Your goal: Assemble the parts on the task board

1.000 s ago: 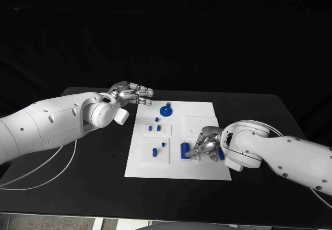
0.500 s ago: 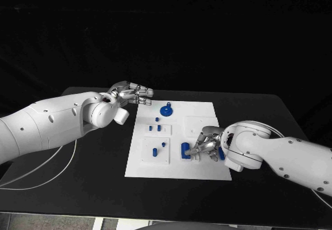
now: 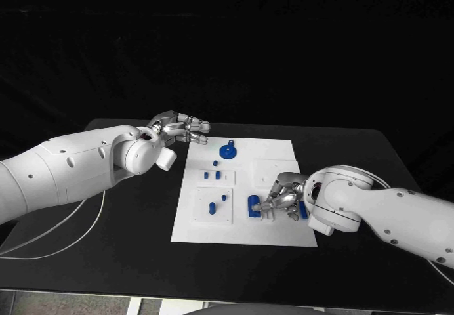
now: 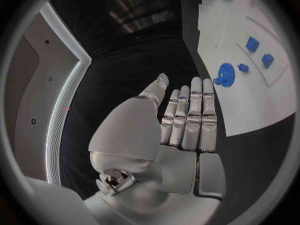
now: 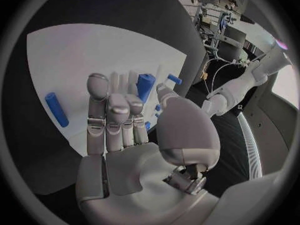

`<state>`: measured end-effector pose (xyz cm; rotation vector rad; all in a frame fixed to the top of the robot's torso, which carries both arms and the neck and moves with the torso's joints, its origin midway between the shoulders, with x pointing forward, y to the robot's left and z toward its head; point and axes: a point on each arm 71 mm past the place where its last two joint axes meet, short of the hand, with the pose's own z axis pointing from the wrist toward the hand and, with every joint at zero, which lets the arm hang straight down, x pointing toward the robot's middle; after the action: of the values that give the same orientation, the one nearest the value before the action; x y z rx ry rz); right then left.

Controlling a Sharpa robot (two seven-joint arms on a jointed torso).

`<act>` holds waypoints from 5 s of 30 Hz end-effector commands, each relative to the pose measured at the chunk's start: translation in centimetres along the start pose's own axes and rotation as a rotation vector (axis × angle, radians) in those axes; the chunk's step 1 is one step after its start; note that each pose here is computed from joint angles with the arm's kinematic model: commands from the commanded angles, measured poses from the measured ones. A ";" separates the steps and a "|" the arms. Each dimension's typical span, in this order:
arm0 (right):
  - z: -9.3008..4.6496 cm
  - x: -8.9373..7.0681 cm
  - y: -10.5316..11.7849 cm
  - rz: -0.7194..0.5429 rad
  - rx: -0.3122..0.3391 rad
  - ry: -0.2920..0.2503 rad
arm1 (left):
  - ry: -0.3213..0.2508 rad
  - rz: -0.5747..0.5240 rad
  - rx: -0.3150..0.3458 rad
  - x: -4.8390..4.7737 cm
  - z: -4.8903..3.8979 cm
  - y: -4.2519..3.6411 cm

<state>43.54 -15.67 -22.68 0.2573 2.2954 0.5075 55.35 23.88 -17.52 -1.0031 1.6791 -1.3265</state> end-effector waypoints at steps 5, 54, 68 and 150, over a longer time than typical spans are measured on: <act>-0.1 0.6 0.0 -0.040 -0.005 0.064 | 0.020 0.001 0.005 0.20 0.03 -0.13; -0.4 -0.8 -1.2 0.042 0.001 -0.012 | 0.024 0.004 -0.001 0.09 -0.06 0.00; -1.5 -5.6 -5.9 0.090 0.058 -0.025 | 0.003 0.005 0.028 -0.40 -0.41 -0.08; -0.9 -5.7 -11.2 0.161 0.180 -0.101 | 0.020 0.008 -0.018 -0.77 -0.95 1.03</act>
<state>46.46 -28.01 -23.33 0.5244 2.2456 0.3153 54.71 25.34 -18.36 -1.0053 1.7028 -1.3054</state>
